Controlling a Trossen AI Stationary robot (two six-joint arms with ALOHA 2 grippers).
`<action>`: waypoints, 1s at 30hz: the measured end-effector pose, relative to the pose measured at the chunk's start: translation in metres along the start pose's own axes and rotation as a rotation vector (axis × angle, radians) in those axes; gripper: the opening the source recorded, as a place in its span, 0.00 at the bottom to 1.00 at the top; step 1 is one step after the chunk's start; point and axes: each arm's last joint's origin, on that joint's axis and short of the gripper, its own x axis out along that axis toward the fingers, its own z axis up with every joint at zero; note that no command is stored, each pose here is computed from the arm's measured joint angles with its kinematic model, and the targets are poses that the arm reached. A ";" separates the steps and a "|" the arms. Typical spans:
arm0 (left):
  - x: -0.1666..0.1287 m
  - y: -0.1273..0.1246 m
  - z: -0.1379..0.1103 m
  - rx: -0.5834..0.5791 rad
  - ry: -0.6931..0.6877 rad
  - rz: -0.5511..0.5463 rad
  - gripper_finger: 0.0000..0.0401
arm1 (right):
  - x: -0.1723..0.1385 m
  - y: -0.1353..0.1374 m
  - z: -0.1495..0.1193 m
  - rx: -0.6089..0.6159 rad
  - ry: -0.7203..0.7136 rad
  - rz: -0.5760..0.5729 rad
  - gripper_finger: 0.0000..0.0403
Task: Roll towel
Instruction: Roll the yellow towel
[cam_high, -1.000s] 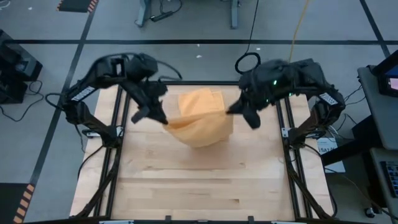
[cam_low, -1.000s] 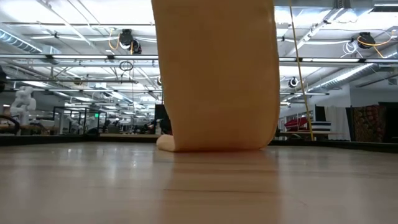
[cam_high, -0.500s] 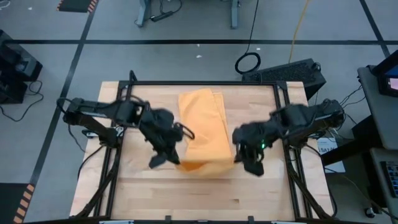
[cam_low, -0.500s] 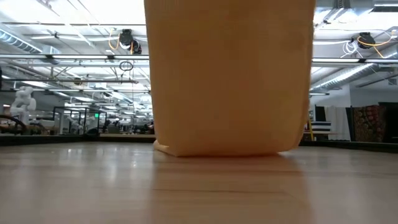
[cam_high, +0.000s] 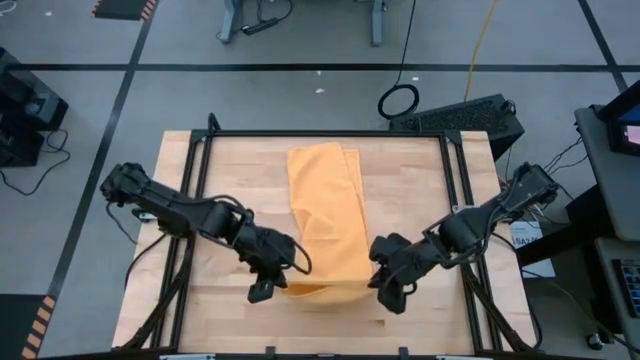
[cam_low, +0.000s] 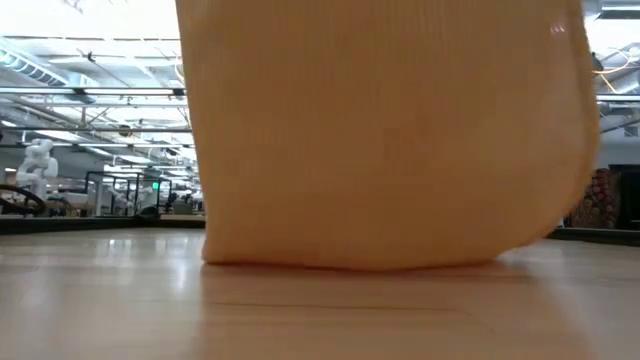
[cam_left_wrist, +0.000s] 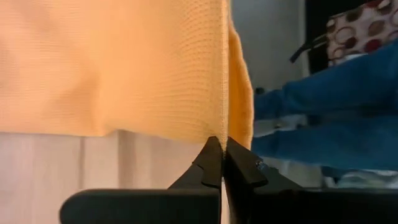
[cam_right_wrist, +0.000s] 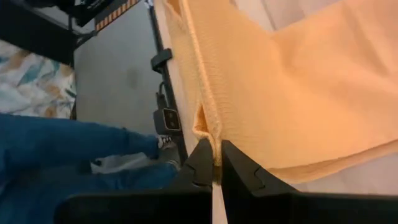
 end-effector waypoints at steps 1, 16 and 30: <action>0.005 0.003 -0.003 0.005 0.002 0.012 0.01 | 0.005 -0.002 -0.002 0.019 -0.001 -0.008 0.00; 0.049 0.025 -0.024 0.039 -0.081 0.005 0.01 | 0.045 -0.019 -0.031 0.191 0.014 -0.031 0.00; 0.042 0.016 -0.025 -0.203 -0.078 -0.083 0.29 | 0.058 -0.018 -0.057 0.172 0.051 0.004 0.00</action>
